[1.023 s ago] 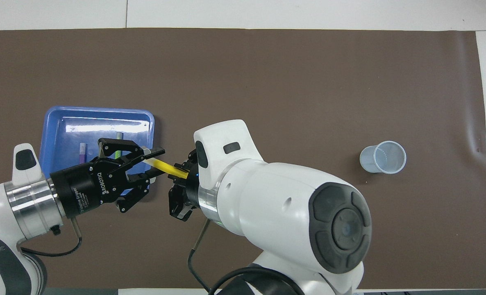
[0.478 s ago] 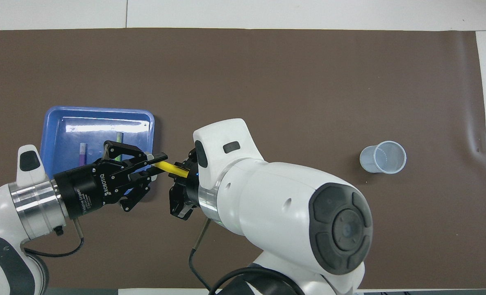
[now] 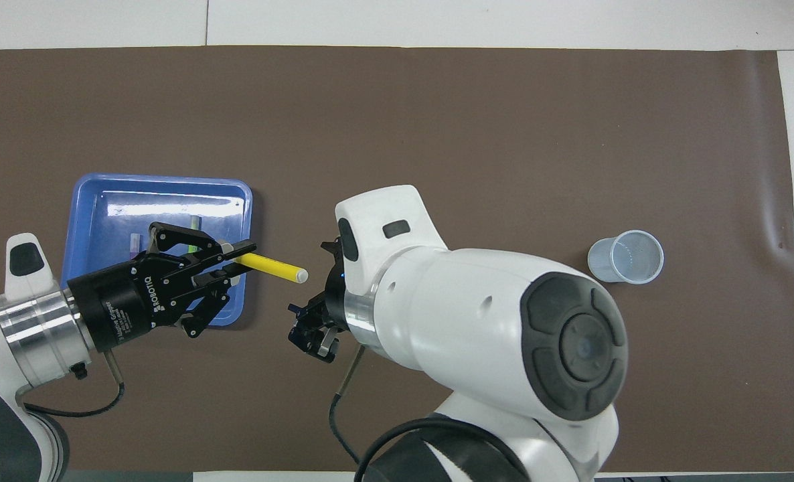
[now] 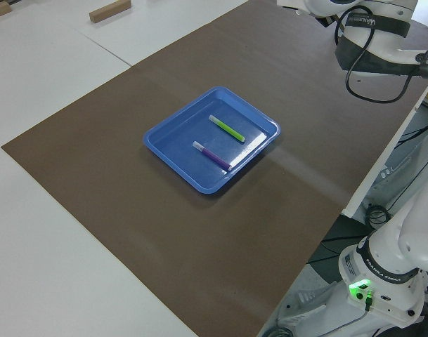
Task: Right arm passes pens to left for tray arrangement
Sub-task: 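Open the right gripper and withdraw it while the left gripper lowers, then place the yellow pen in the tray with the left gripper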
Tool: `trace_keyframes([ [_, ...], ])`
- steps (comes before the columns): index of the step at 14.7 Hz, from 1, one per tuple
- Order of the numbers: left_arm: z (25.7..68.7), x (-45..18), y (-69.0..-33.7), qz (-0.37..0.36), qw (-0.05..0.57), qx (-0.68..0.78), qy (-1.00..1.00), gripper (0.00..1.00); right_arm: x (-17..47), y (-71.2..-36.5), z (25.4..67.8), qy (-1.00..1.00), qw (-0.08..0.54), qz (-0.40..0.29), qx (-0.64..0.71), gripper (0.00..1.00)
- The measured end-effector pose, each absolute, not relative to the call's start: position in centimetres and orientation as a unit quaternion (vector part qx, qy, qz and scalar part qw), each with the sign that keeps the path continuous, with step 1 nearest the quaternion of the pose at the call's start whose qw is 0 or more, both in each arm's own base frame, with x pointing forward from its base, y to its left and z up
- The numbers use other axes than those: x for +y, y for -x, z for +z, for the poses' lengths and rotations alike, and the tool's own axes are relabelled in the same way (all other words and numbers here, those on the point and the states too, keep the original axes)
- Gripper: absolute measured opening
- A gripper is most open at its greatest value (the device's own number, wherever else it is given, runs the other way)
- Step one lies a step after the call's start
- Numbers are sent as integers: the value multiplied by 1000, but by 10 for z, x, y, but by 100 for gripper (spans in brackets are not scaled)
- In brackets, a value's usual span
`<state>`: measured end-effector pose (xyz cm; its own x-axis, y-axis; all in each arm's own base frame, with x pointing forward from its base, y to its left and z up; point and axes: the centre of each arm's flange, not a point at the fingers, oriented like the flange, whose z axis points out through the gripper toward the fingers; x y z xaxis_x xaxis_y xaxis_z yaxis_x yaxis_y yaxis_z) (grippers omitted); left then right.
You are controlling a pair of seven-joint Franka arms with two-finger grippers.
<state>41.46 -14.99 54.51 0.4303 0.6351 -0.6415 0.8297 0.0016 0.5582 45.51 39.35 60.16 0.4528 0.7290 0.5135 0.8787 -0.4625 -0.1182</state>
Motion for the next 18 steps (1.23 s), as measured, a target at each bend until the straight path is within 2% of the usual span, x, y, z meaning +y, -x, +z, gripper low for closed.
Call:
trace_keyframes([
  [1, 545, -141, -418, -96, 477, 530, -695, 19, 379, -460, 607, 838, 179, -194, -477, 98],
  [5, 534, -110, -434, -57, 459, 527, -713, 19, 306, -484, 617, 871, 159, -163, -435, 100],
  [9, 510, -98, -464, -36, 359, 462, -810, 19, 217, -523, 609, 907, 155, -138, -365, 100],
  [13, 474, -60, -495, -31, 271, 374, -886, 19, 140, -543, 602, 932, 150, -121, -307, 100],
  [18, 430, -9, -544, -60, 132, 211, -967, 19, 77, -554, 597, 963, 44, -103, -246, 100],
])
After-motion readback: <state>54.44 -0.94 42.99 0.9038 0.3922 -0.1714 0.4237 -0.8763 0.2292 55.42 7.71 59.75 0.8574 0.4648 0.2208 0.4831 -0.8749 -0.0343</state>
